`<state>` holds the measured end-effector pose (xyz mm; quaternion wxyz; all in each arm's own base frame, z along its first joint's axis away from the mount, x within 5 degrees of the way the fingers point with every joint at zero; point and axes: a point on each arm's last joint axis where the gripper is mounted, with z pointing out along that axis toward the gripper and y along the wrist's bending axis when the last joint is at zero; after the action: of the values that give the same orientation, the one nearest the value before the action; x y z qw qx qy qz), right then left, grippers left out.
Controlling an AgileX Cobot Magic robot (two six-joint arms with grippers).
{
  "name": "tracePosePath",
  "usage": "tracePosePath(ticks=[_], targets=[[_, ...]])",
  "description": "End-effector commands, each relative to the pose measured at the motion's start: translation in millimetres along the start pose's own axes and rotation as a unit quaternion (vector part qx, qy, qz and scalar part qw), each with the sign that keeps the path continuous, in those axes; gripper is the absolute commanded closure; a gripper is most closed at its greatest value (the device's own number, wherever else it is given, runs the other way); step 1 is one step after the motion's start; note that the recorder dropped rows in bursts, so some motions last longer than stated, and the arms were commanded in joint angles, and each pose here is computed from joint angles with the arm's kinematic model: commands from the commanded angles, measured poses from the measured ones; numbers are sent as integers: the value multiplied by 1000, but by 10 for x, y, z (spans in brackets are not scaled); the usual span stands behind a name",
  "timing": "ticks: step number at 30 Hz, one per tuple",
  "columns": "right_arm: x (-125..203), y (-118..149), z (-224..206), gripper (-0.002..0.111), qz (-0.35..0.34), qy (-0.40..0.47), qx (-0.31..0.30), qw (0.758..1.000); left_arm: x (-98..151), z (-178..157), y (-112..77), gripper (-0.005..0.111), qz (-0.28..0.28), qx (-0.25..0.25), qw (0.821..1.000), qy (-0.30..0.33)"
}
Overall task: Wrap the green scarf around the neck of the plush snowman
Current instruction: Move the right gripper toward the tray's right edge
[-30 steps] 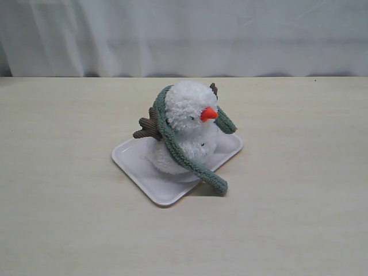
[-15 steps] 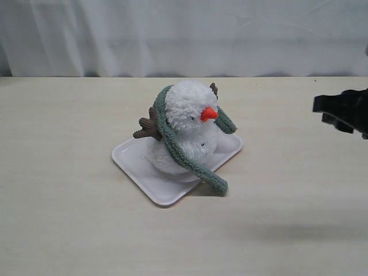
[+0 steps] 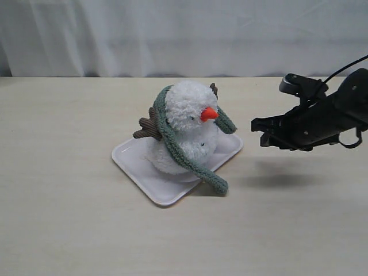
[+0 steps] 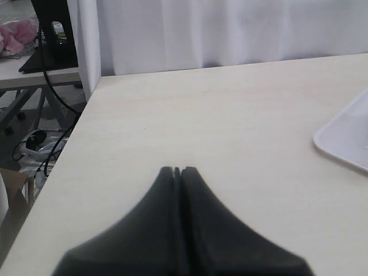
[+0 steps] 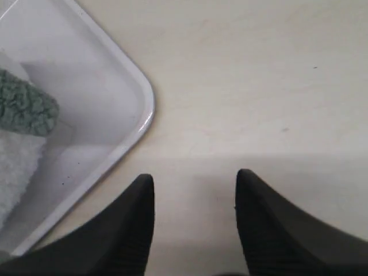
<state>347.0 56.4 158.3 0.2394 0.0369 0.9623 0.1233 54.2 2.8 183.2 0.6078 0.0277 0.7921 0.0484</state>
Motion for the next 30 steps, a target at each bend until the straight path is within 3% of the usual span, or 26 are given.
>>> tracePosePath(ticks=[1,11,30], targets=[[-86,21,260,61,-10,7,-21,1000,0,2,2,107,3,-2,1000,-5],[-180,35,638,61,-28,16,-49,998,0,2,2,107,4,-2,1000,-5],[-194,58,790,62,-12,-9,-81,997,-4,2,3,107,4,-2,1000,-7]])
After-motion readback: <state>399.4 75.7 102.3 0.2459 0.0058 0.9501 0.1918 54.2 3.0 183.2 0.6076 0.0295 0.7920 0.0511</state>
